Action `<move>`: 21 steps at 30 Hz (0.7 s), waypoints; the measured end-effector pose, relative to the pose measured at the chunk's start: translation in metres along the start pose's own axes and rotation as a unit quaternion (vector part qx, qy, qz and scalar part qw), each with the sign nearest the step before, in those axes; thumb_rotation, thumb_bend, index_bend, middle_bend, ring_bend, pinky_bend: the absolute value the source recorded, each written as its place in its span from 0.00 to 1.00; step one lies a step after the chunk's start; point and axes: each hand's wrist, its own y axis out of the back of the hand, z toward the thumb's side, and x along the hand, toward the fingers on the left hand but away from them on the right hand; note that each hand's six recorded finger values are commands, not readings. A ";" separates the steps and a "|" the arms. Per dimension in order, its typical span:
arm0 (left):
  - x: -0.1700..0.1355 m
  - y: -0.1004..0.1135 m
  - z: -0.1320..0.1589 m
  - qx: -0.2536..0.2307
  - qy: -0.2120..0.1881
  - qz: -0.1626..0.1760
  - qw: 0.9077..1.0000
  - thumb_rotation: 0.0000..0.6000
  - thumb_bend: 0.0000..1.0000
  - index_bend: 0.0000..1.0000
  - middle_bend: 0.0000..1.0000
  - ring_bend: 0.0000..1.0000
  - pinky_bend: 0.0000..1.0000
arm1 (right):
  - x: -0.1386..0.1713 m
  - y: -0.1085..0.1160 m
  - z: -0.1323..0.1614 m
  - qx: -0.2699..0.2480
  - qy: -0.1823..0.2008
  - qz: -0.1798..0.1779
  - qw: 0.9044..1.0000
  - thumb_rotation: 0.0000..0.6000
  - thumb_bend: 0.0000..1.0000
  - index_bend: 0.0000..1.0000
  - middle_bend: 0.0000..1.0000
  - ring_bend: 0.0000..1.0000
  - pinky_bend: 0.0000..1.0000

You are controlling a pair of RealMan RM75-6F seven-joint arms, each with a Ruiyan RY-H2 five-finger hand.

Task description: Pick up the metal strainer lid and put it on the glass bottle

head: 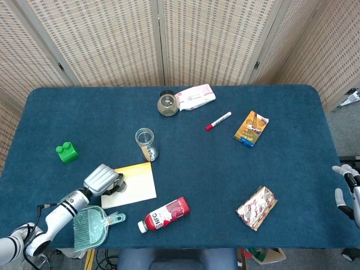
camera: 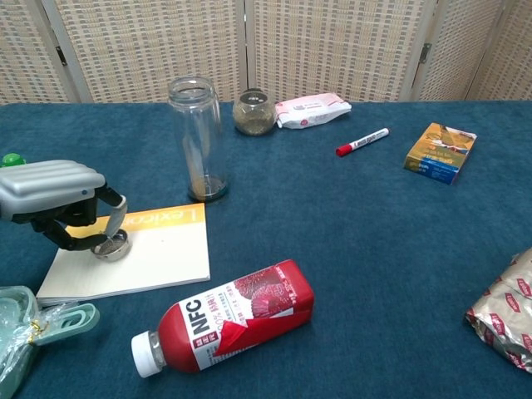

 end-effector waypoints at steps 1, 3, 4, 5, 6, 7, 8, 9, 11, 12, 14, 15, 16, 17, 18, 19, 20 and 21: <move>0.000 0.003 -0.001 -0.003 0.001 0.004 1.000 1.00 0.44 0.60 1.00 1.00 0.86 | 0.000 0.000 0.000 0.000 0.000 0.000 1.000 1.00 0.48 0.27 0.29 0.19 0.29; -0.001 0.009 -0.002 -0.005 0.003 0.010 1.000 1.00 0.44 0.60 1.00 1.00 0.86 | -0.001 0.000 0.000 0.000 0.001 0.000 1.000 1.00 0.48 0.27 0.29 0.19 0.29; -0.001 0.012 -0.002 -0.007 0.003 0.014 1.000 1.00 0.44 0.60 1.00 1.00 0.86 | -0.001 0.000 0.001 0.000 0.001 0.000 1.000 1.00 0.48 0.27 0.29 0.19 0.29; -0.002 0.015 -0.003 -0.009 0.004 0.017 1.000 1.00 0.44 0.59 1.00 1.00 0.86 | -0.001 0.000 0.001 0.000 0.002 0.000 1.000 1.00 0.48 0.27 0.29 0.19 0.29; -0.002 0.018 -0.003 -0.011 0.004 0.019 1.000 1.00 0.44 0.59 1.00 1.00 0.86 | -0.001 0.000 0.001 0.000 0.002 0.000 1.000 1.00 0.48 0.27 0.29 0.19 0.29; -0.003 0.022 -0.003 -0.014 0.004 0.023 1.000 1.00 0.44 0.58 1.00 1.00 0.86 | -0.002 0.000 0.001 0.000 0.003 0.000 1.000 1.00 0.48 0.27 0.29 0.19 0.29; -0.003 0.026 -0.003 -0.016 0.005 0.026 1.000 1.00 0.44 0.58 1.00 1.00 0.86 | -0.002 -0.001 0.001 0.000 0.003 0.000 1.000 1.00 0.48 0.27 0.29 0.19 0.29; -0.004 0.030 -0.004 -0.018 0.006 0.030 0.999 1.00 0.44 0.58 1.00 1.00 0.86 | -0.002 -0.001 0.002 0.000 0.004 0.000 1.000 1.00 0.48 0.27 0.29 0.19 0.29; -0.005 0.043 -0.005 -0.022 0.009 0.042 0.999 1.00 0.44 0.58 1.00 1.00 0.86 | -0.003 -0.001 0.002 0.000 0.005 0.000 1.000 1.00 0.48 0.27 0.29 0.19 0.29; -0.005 0.049 -0.006 -0.025 0.011 0.048 0.999 1.00 0.44 0.58 1.00 1.00 0.86 | -0.004 -0.001 0.003 0.001 0.007 0.000 1.000 1.00 0.48 0.27 0.29 0.19 0.29; -0.007 0.065 -0.009 -0.029 0.016 0.062 0.998 1.00 0.44 0.58 1.00 1.00 0.86 | -0.004 -0.001 0.004 0.002 0.008 0.000 1.000 1.00 0.48 0.27 0.29 0.19 0.29; -0.007 0.072 -0.011 -0.031 0.018 0.069 0.997 1.00 0.44 0.58 1.00 1.00 0.86 | -0.005 -0.001 0.004 0.002 0.009 0.000 1.000 1.00 0.48 0.27 0.29 0.19 0.29; -0.008 0.082 -0.013 -0.031 0.022 0.079 0.996 1.00 0.44 0.58 1.00 1.00 0.86 | -0.005 -0.001 0.005 0.002 0.010 0.000 1.000 1.00 0.48 0.27 0.29 0.19 0.29; -0.008 0.090 -0.014 -0.031 0.024 0.087 0.995 1.00 0.44 0.58 1.00 1.00 0.86 | -0.006 -0.001 0.005 0.002 0.011 0.000 1.000 1.00 0.48 0.27 0.29 0.19 0.29; -0.009 0.098 -0.016 -0.031 0.026 0.095 0.995 1.00 0.44 0.58 1.00 1.00 0.87 | -0.006 -0.002 0.005 0.001 0.011 0.001 1.000 1.00 0.48 0.27 0.29 0.19 0.29; -0.009 0.108 -0.017 -0.030 0.028 0.105 0.994 1.00 0.44 0.58 1.00 1.00 0.87 | -0.006 -0.002 0.006 0.001 0.012 0.002 1.000 1.00 0.48 0.27 0.29 0.19 0.29; -0.010 0.114 -0.018 -0.029 0.029 0.112 0.993 1.00 0.44 0.58 1.00 1.00 0.87 | -0.006 -0.003 0.006 0.001 0.012 0.002 1.000 1.00 0.48 0.27 0.29 0.19 0.29; -0.010 0.121 -0.019 -0.028 0.030 0.118 0.992 1.00 0.44 0.58 1.00 1.00 0.87 | -0.007 -0.004 0.007 0.001 0.014 0.004 1.000 1.00 0.48 0.27 0.29 0.19 0.29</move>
